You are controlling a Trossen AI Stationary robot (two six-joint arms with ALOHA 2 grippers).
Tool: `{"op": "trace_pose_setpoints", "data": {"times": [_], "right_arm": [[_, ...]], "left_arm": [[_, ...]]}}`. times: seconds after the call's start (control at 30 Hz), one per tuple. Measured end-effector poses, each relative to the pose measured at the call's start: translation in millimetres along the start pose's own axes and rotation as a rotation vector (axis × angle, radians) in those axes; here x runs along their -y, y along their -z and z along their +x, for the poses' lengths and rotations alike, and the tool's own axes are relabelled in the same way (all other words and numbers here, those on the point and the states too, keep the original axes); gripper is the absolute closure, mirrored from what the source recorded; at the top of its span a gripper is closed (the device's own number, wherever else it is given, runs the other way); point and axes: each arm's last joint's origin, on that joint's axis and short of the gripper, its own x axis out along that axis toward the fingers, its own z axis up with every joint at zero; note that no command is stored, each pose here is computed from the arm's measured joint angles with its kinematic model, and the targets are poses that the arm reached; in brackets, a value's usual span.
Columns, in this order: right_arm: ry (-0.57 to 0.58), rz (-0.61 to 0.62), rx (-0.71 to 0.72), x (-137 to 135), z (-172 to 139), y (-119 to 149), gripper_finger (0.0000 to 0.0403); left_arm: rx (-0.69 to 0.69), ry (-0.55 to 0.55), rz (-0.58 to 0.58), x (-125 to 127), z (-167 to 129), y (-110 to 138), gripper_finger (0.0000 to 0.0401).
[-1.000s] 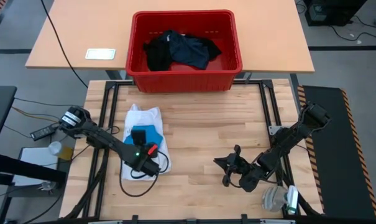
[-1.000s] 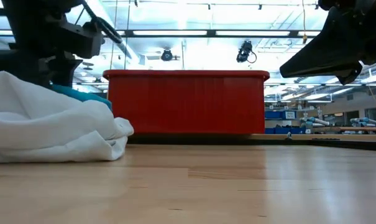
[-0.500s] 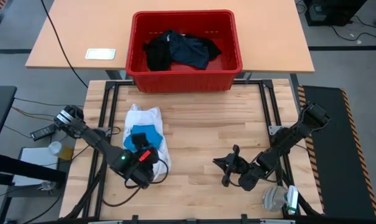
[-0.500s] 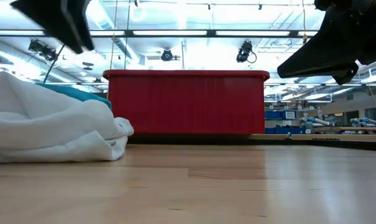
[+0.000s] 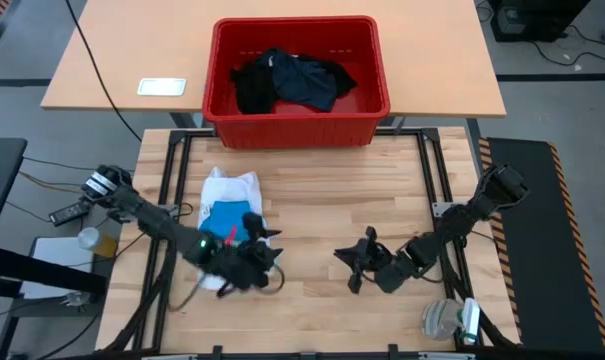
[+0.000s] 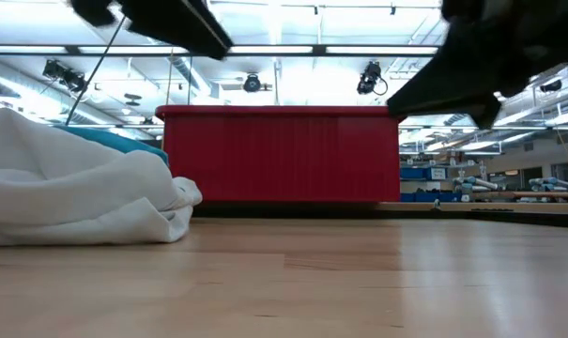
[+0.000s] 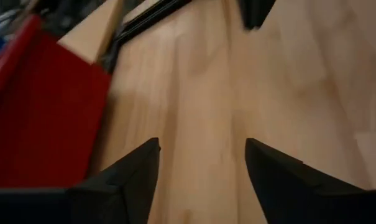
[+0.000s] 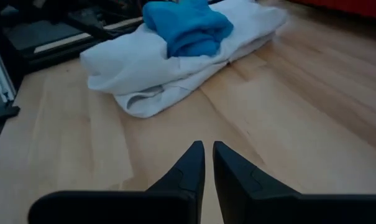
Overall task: Fold laundry
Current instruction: Fold the dark blue underwear
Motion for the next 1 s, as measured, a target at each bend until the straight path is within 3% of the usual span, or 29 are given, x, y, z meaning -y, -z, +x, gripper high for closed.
{"op": "trace_pose_setpoints", "data": {"times": [0.23, 0.43, 0.6, 0.67, 0.8, 0.9, 1.0], "right_arm": [[0.096, -0.169, 0.026, 19, 20, -22, 0.0362], [0.032, -0.27, 0.075, 34, 28, -81, 0.0374], [0.107, -0.33, 0.188, 57, 24, -133, 0.0375], [0.131, -0.322, 0.214, 70, 24, -150, 0.0375], [0.1, -0.296, 0.208, 100, 34, -169, 0.0373], [0.09, -0.278, 0.178, 125, 50, -179, 0.0367], [0.096, -0.258, 0.159, 148, 60, -196, 0.0358]], "left_arm": [[0.246, -0.006, -0.06, -51, 8, 12, 0.0213], [0.497, -0.089, -0.164, -81, 0, 38, 0.022], [0.478, -0.176, -0.194, -99, 4, 57, 0.022], [0.457, -0.197, -0.152, -101, 6, 64, 0.022], [0.401, -0.218, -0.067, -104, 16, 85, 0.022], [0.465, -0.169, -0.077, -111, 19, 104, 0.022], [0.503, -0.233, -0.141, -128, 15, 122, 0.022]]}}
